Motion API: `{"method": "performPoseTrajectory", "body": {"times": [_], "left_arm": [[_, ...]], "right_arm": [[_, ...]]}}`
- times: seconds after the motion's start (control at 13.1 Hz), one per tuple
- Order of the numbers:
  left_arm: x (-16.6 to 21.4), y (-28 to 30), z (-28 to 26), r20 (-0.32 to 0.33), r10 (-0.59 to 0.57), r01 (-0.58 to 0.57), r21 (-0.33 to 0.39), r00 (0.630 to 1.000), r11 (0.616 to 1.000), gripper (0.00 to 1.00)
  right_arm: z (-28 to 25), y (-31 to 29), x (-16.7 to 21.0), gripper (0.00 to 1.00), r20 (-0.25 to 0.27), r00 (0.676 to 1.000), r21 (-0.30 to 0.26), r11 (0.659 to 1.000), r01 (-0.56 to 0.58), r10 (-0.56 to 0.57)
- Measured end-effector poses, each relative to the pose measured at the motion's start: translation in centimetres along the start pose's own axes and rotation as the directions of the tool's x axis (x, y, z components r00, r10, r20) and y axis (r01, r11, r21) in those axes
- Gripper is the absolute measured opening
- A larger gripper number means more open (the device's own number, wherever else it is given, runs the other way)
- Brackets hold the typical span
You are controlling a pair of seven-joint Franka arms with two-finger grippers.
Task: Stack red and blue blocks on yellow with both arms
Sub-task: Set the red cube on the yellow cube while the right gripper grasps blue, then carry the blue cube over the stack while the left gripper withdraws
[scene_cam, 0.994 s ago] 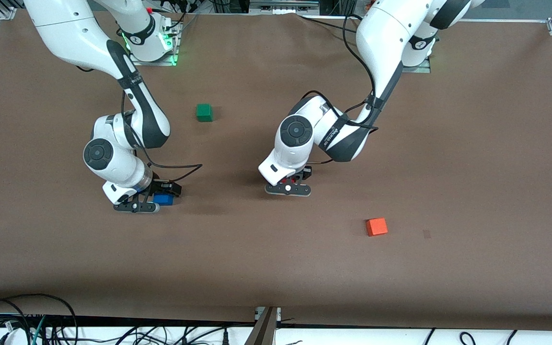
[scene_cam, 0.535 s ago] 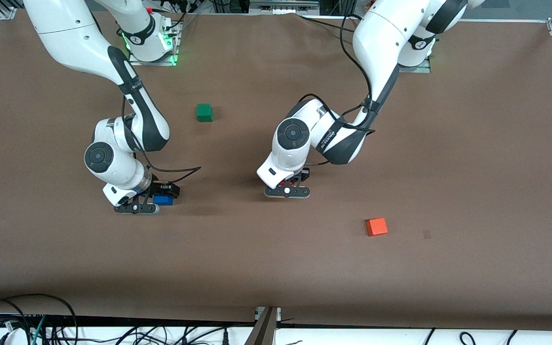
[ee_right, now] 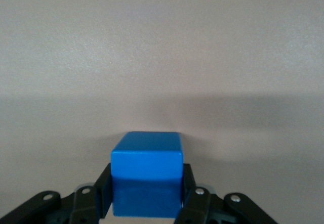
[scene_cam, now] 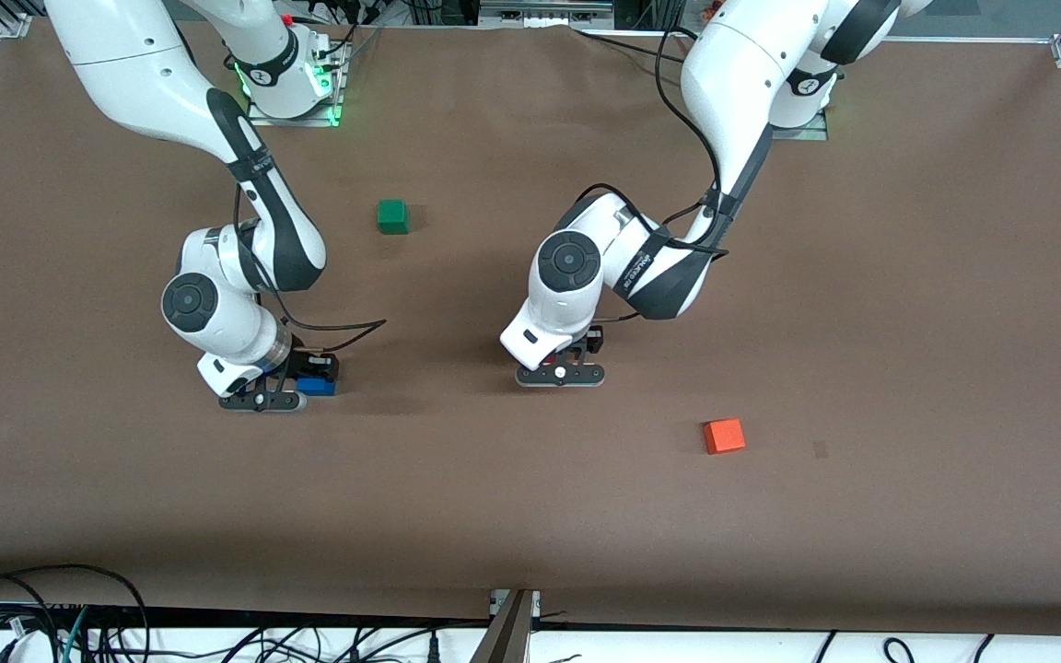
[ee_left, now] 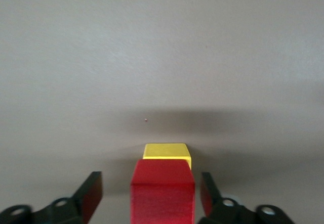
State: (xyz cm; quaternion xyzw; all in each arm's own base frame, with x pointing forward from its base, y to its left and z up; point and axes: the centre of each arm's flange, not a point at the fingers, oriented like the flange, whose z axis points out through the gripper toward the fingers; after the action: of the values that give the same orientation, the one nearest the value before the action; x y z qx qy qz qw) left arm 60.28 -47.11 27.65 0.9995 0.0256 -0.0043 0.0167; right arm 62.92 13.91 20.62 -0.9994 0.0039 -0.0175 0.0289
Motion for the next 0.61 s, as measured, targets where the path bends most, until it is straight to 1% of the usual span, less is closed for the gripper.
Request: {"method": "performPoseTrajectory", "body": {"times": [0.08,0.15,0.23,0.31,0.38,0.46,0.61], "left_arm": [[0.6,-0.4,-1.6,0.007,-0.011,0.011,0.011,1.000,1.000,1.00],[1.5,-1.2,-3.3,0.011,-0.027,0.026,0.020,1.000,0.999,1.00],[2.7,-2.6,-4.8,0.015,-0.048,0.047,0.028,0.999,0.998,1.00],[4.2,-4.6,-6.2,0.017,-0.064,0.064,0.031,0.998,0.997,1.00],[5.9,-7.3,-7.8,0.019,-0.067,0.066,0.032,0.998,0.997,1.00],[7.6,-10.5,-9.8,0.017,-0.066,0.066,0.030,0.998,0.997,1.00],[9.9,-16.9,-15.1,0.010,-0.105,0.104,0.028,0.994,0.994,1.00]], "right_arm": [[-0.2,-0.1,0.2,0.55,-0.005,1.000,0.001,1.000,0.002,-0.002],[-0.7,-0.3,0.5,0.55,-0.008,1.000,0.003,1.000,0.004,-0.004],[-1.6,-0.6,1.1,0.55,0.005,1.000,0.003,1.000,0.007,-0.008],[-3.2,-1.3,2.0,0.55,0.030,0.999,0.004,1.000,0.013,-0.013],[-5.6,-2.2,3.2,0.55,0.052,0.998,0.005,1.000,0.017,-0.017],[-8.2,-3.1,4.2,0.55,0.062,0.998,0.008,1.000,0.019,-0.019],[-12.1,-6.4,4.9,0.55,0.060,0.997,0.018,0.999,0.038,-0.039]]}}
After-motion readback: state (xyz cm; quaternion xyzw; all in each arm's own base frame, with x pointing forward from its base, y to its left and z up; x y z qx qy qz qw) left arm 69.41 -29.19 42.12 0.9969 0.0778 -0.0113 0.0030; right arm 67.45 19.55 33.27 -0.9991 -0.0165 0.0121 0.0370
